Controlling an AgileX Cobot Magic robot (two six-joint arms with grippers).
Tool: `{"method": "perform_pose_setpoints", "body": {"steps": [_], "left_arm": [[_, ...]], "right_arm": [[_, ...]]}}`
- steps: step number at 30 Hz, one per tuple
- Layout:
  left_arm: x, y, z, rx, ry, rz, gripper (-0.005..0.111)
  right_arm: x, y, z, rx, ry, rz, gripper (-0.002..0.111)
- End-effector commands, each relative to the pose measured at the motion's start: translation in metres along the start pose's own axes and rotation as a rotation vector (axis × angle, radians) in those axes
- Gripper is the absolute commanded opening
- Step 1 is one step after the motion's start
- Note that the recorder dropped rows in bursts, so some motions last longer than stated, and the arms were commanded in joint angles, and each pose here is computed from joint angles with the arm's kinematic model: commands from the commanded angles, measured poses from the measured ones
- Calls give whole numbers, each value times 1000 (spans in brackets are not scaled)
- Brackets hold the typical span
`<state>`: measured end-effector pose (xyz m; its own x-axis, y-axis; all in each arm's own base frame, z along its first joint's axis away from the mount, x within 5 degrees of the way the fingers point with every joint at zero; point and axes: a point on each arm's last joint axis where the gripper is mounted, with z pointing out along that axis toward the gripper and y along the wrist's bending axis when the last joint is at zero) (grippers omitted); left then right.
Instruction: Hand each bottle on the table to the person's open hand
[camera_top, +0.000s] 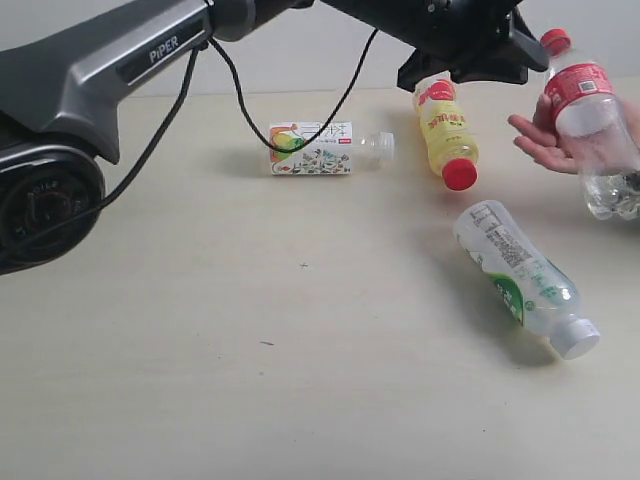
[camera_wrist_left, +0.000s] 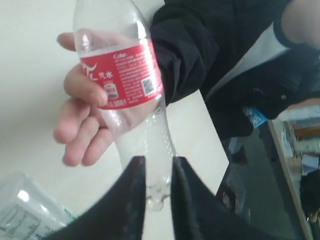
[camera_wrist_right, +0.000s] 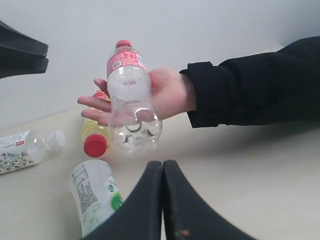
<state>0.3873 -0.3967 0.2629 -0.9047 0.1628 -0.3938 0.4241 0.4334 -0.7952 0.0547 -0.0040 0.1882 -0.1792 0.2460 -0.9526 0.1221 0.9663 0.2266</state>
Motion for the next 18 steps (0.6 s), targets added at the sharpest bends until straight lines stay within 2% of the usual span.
{"method": "perform_pose_setpoints", "body": {"steps": [1,4,6,12,18], "left_arm": [[-1,-13,-23,9,62,130,0],[0,-19,-33,9,96,251,0],[1,-21,-39,-28,119,315,0],[4,-27,-51,-170,154,433,0],[4,-38,-63,-211,148,527,0]], "right_arm": [[0,0,0,-4,-10,-4,0],[0,0,0,-4,-10,-4,0],[0,0,0,-4,-10,-4,0],[0,0,0,-4,-10,-4,0],[0,0,0,-4,-10,-4,0]]}}
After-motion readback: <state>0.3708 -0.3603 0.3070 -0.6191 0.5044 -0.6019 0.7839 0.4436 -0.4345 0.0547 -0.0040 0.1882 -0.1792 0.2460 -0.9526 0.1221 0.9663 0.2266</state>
